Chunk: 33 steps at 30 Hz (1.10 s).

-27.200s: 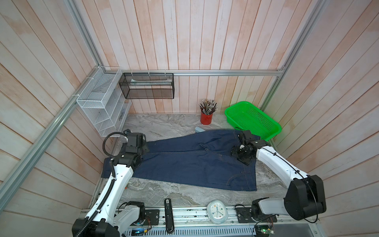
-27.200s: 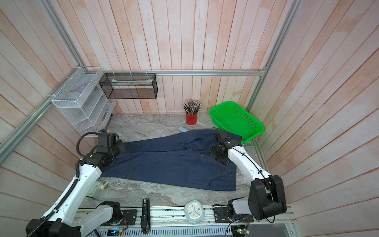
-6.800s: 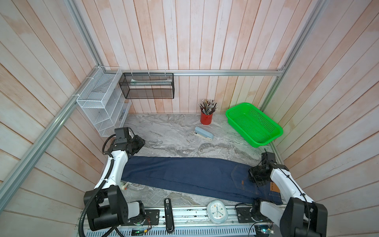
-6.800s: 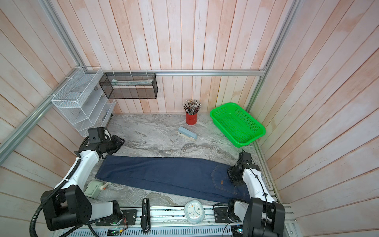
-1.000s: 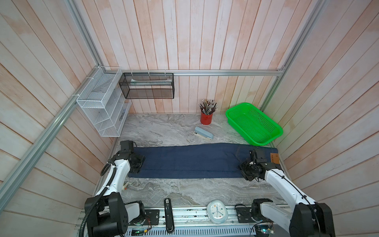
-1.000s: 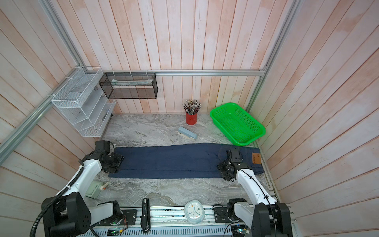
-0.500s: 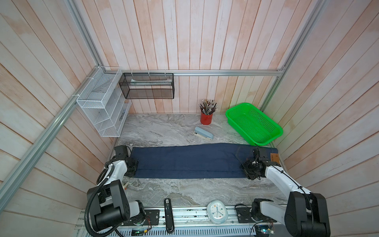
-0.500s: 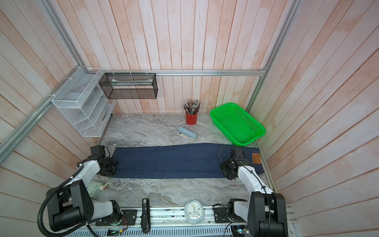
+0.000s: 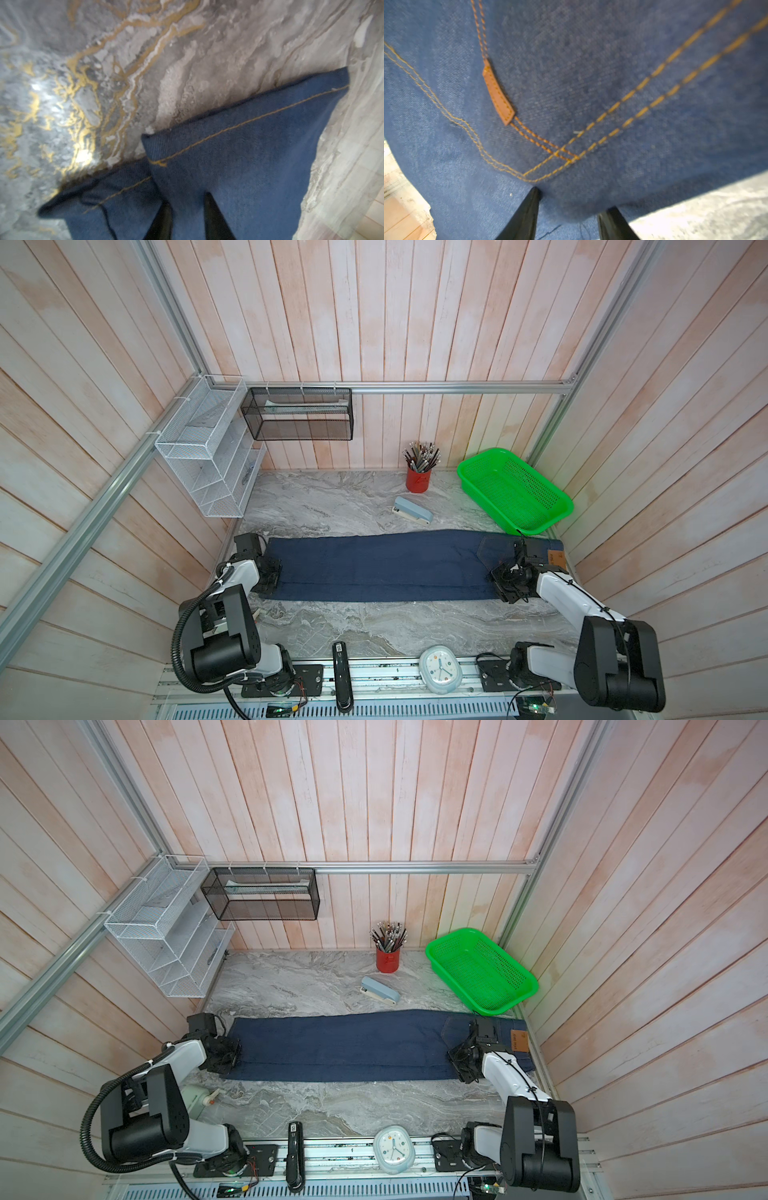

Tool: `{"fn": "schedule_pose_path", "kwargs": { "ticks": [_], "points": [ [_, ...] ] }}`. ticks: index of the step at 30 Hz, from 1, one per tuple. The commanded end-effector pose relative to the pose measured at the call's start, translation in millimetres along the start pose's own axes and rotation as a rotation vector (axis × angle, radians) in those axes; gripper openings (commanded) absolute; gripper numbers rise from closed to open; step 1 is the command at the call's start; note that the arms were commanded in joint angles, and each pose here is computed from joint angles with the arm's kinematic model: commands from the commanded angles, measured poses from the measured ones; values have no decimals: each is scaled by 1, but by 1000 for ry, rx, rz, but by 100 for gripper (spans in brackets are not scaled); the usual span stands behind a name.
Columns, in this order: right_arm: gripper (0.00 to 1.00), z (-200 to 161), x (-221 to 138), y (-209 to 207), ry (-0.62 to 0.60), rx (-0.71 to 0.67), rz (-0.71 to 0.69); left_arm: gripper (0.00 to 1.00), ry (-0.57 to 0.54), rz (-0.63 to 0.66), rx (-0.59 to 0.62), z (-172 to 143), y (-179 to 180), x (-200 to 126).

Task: Fold and stack the trousers
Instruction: Smooth out the trousers at the center of the table.

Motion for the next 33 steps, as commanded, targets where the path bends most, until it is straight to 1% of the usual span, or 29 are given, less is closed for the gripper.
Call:
{"fn": "schedule_pose_path", "kwargs": {
  "ticks": [1, 7, 11, 15, 20, 23, 27, 33],
  "points": [
    [47, 4, 1, 5, -3, -13, 6, 14, -31, -20, 8, 8, -7, -1],
    [46, 4, 1, 4, 5, -1, 9, 0, -48, -44, 4, 11, -11, -3],
    [47, 3, -1, 6, 12, 18, 35, 0, -62, -68, 10, 13, -16, -10],
    [50, 2, -7, 4, 9, 59, 61, 0, -79, -95, 17, 15, -22, -22],
    [50, 2, -6, -3, 15, 101, 62, 0, -65, -119, 25, 16, -29, -26],
    [45, 5, -2, -1, 29, 110, 85, 0, -53, -130, 26, 14, -31, -25],
    [33, 5, 1, 5, 57, 103, 97, 0, -47, -138, 34, 15, -33, -26],
    [21, 9, -8, 12, 23, 107, 123, 0, -61, -144, 42, 18, -36, -32]
  ]
}}
Point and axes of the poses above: each gripper's point midway between its finger pads, its own x axis out along the fingers, its own y axis along the line the jaws close on, z = x × y, the point moved 4 cm from there along -x, back along the fingers, and after that the axes turned 7 degrees about x, right-handed, at the moved point
